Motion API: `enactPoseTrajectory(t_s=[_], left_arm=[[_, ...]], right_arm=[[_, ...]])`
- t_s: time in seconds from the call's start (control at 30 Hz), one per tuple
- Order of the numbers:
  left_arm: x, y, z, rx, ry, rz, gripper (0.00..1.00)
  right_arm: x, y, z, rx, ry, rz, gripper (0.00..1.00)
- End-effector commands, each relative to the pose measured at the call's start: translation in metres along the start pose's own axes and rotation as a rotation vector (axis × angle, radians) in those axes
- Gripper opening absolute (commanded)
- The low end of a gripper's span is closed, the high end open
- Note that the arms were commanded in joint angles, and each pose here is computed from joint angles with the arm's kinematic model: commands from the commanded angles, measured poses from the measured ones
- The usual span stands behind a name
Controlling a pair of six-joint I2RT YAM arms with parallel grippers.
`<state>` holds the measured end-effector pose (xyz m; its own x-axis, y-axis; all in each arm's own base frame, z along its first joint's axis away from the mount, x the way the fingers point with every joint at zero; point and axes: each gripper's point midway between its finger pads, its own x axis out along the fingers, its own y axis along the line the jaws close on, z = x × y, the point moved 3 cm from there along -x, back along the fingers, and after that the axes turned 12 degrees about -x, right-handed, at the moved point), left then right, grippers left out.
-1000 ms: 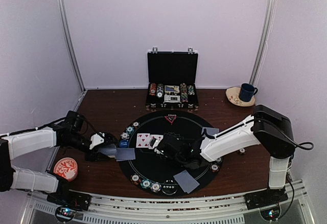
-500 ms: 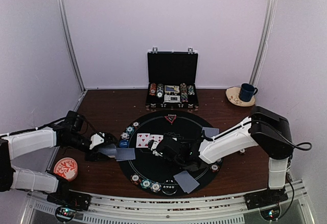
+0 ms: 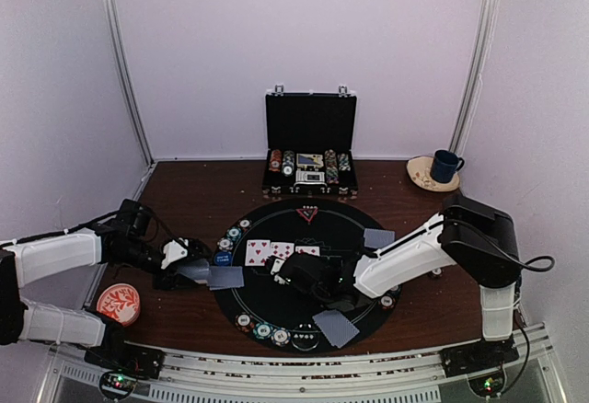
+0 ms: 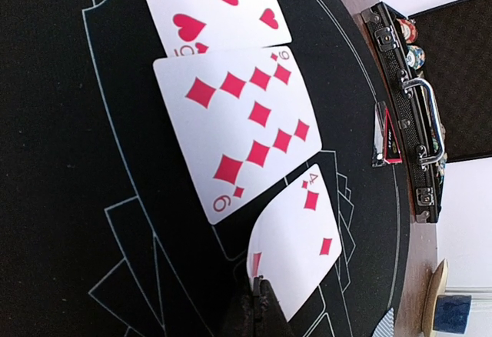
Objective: Distribute texas hold em gaming equipment
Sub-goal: Flop the poker card in the community card area.
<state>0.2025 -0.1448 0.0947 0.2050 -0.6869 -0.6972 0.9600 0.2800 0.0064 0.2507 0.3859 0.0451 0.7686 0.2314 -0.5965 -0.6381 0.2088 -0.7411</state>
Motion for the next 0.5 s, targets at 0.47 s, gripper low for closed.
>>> enactPoseTrajectory(t_s=[0.47], left_arm=[[-0.0004,0.0023,0.0032,0.002,-0.014,0.004,0.14]], right_arm=[[0.0037,-0.0032,0.0064,-0.013,-0.011,-0.038,0.0]])
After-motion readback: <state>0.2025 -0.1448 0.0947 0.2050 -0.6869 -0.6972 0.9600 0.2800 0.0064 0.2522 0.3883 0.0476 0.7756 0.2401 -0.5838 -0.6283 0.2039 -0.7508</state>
